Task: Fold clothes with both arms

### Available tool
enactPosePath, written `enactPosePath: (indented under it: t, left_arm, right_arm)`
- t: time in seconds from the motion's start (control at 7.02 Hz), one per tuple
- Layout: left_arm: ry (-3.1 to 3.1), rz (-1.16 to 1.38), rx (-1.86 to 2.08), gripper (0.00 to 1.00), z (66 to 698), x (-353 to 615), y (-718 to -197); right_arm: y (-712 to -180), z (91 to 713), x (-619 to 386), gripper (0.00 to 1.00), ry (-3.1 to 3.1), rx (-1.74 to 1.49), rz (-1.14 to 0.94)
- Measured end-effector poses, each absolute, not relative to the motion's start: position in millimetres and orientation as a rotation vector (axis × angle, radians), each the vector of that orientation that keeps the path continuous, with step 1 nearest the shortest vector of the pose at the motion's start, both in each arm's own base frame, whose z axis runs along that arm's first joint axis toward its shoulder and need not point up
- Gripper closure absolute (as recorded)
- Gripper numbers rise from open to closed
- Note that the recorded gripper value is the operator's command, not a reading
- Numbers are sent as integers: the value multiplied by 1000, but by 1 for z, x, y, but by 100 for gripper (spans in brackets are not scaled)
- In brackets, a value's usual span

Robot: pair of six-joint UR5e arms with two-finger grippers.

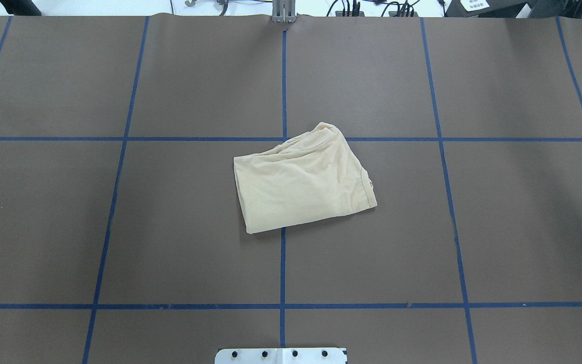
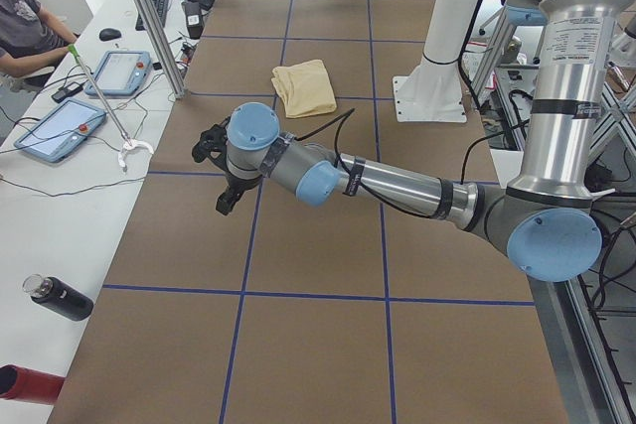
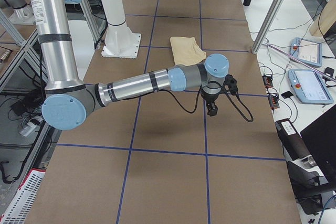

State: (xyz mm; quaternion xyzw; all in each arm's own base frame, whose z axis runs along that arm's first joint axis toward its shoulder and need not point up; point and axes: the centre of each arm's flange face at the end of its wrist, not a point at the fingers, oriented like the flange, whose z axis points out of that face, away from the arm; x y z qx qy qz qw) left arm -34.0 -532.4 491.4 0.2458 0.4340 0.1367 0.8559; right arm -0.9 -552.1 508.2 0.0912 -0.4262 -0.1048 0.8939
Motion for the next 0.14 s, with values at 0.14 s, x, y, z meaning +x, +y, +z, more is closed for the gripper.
enactPosePath:
  t: [0.14]
  left_arm:
    - [912, 288, 518, 0, 491, -34, -532]
  right_arm:
    - [-552, 508, -1, 0, -884, 189, -217]
